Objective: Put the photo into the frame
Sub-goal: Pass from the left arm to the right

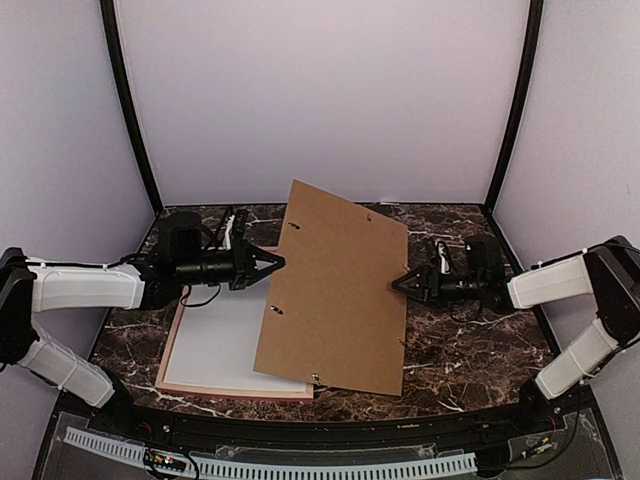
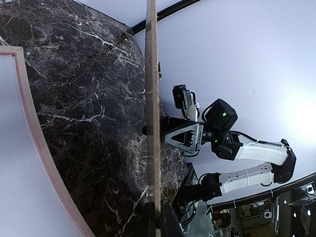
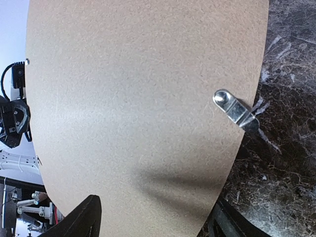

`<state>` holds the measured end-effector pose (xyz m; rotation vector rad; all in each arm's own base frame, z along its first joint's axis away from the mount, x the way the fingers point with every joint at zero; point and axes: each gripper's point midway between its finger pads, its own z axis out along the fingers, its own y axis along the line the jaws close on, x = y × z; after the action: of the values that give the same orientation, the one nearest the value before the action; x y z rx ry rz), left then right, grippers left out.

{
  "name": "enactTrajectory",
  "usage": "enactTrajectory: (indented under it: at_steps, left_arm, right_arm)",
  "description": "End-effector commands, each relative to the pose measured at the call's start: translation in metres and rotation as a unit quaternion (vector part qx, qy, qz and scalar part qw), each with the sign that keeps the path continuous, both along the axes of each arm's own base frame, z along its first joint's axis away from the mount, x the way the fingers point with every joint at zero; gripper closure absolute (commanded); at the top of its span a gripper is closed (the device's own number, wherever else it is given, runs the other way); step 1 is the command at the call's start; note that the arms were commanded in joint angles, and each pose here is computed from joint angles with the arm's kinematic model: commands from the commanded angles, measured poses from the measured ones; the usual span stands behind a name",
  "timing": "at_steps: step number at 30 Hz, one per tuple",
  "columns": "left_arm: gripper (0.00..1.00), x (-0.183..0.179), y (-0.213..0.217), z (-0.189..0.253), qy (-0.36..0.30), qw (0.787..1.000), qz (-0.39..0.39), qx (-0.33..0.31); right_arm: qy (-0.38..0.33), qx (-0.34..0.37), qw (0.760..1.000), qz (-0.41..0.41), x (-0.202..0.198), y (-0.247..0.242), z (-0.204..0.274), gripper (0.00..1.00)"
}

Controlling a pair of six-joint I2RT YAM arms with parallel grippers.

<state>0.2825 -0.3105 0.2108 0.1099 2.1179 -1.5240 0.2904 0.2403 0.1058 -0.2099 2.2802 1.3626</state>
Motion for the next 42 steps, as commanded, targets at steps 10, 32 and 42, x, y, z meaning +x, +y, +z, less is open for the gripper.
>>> enactTrajectory:
  at_steps: [10,32,42]
  left_arm:
    - [0.99,0.001,-0.001,0.027,-0.035,0.998,-0.002,-0.052]
    - [1.00,0.003,0.013,0.019,0.012,0.994,0.019,-0.103]
    - [1.00,0.003,0.022,0.038,0.016,0.986,0.008,-0.167]
  right_arm:
    - [-0.043,0.067,0.996,0.036,-0.006,0.010,0.039,0.37]
    - [-0.098,0.063,0.988,0.099,-0.025,0.012,0.073,0.45]
    - [-0.088,0.063,0.989,0.098,-0.020,0.014,0.072,0.41]
